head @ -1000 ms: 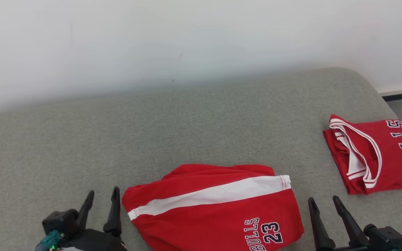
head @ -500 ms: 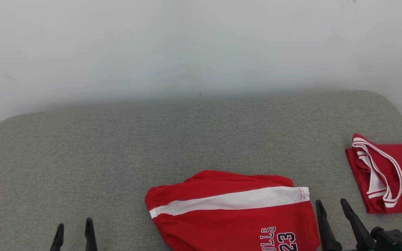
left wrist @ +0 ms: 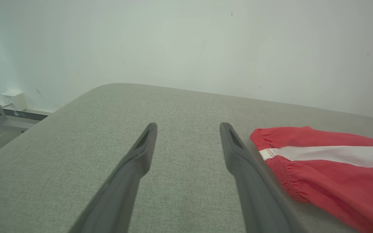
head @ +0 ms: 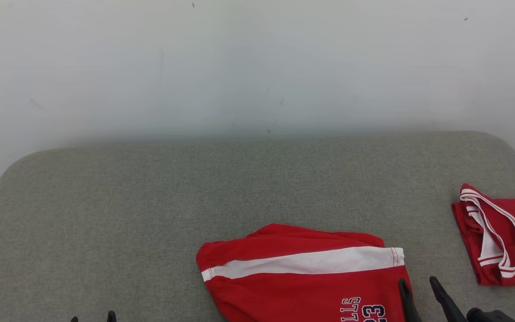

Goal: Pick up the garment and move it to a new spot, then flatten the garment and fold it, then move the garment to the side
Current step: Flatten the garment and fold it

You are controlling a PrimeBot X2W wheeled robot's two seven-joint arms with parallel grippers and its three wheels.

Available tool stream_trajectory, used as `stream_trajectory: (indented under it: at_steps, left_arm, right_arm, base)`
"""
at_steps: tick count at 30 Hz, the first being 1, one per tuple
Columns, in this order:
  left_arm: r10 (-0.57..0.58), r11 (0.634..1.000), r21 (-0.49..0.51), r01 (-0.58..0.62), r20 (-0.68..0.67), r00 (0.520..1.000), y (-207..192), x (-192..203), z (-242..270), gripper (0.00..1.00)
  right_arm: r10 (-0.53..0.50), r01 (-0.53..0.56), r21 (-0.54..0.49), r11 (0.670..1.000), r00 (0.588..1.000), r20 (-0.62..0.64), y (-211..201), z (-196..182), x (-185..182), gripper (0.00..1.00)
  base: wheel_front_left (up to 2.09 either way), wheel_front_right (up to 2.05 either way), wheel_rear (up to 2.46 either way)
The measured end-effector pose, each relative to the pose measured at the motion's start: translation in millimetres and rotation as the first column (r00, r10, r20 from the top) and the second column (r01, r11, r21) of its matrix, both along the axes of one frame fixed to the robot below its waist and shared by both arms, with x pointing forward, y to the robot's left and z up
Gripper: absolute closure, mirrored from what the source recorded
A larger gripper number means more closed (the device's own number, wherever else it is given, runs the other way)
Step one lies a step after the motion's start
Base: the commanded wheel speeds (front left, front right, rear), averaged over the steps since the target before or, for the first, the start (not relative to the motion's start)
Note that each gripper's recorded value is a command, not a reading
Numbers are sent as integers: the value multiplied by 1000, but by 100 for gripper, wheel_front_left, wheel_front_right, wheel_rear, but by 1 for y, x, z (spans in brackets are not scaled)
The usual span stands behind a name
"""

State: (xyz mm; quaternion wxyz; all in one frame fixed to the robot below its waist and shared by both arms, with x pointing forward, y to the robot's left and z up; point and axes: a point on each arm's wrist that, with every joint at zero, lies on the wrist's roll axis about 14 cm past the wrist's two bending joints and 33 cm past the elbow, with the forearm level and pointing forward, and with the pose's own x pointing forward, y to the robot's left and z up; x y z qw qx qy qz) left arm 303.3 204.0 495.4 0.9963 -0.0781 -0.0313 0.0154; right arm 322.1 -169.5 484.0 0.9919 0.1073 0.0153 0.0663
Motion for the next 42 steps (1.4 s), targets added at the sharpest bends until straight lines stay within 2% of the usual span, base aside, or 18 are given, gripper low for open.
stream_trajectory:
  at_steps: [26,32,36,42]
  left_arm:
    - [-45,999,-29,44,-50,998,-13,3,-16,0]
    - [-93,995,-40,91,-52,994,-29,11,-17,0]
    - [-143,988,-74,134,-127,982,-46,16,-41,0]
    - [-264,961,-157,228,-278,924,-84,43,-66,0]
  right_arm:
    - [-3,3,0,1000,1000,-11,0,-3,3,0]
    - [20,-21,-39,999,999,-42,-2,-1,9,0]
    - [1,-6,-57,998,996,-89,-13,-4,18,0]
    - [7,-13,-65,998,995,-99,-12,3,32,0]
  base:
    - [0,0,0]
    - [0,0,0]
    - [0,0,0]
    - [0,0,0]
